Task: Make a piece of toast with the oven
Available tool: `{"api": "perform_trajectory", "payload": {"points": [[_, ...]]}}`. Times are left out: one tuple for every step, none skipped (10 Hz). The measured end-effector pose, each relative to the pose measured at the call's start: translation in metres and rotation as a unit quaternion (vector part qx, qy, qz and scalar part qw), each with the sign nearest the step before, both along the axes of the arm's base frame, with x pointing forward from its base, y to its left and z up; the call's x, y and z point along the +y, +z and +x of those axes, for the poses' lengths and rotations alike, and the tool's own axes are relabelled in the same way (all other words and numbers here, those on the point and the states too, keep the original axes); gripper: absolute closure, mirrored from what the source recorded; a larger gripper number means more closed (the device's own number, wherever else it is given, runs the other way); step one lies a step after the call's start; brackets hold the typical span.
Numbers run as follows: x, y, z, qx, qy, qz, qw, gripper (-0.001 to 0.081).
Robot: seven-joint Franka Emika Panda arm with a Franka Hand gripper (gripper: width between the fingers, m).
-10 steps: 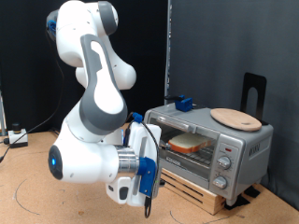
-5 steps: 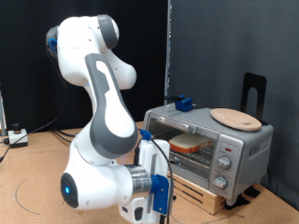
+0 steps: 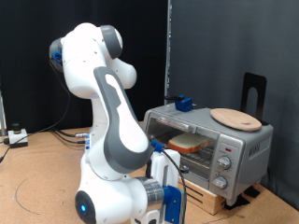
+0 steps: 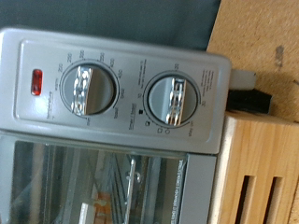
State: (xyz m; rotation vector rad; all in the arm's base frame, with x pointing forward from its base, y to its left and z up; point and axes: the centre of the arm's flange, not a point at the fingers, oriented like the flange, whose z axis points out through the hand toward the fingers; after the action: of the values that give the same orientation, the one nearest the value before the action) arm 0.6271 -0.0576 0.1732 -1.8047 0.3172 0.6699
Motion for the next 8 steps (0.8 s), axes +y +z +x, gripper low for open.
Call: {"api": "perform_trajectory", "payload": {"points": [[0.007, -0.002, -0.002, 0.005, 0.009, 0.006, 0.9999, -0.0001], [0.016, -0.004, -0.005, 0.010, 0.018, 0.010, 0.9997, -0.0001], [0.027, -0.006, -0.008, 0.014, 0.026, 0.015, 0.9995, -0.0001], [0.039, -0.009, -0.012, 0.018, 0.034, 0.019, 0.9991, -0.0001], [0.050, -0.014, -0.015, 0.019, 0.037, 0.019, 0.9989, -0.0001], [0.061, -0.018, -0.016, 0.018, 0.036, 0.017, 0.9990, -0.0001], [0.071, -0.021, -0.017, 0.016, 0.036, 0.014, 0.9991, -0.0001], [0.081, -0.024, -0.018, 0.013, 0.036, 0.011, 0.9992, -0.0001]]}}
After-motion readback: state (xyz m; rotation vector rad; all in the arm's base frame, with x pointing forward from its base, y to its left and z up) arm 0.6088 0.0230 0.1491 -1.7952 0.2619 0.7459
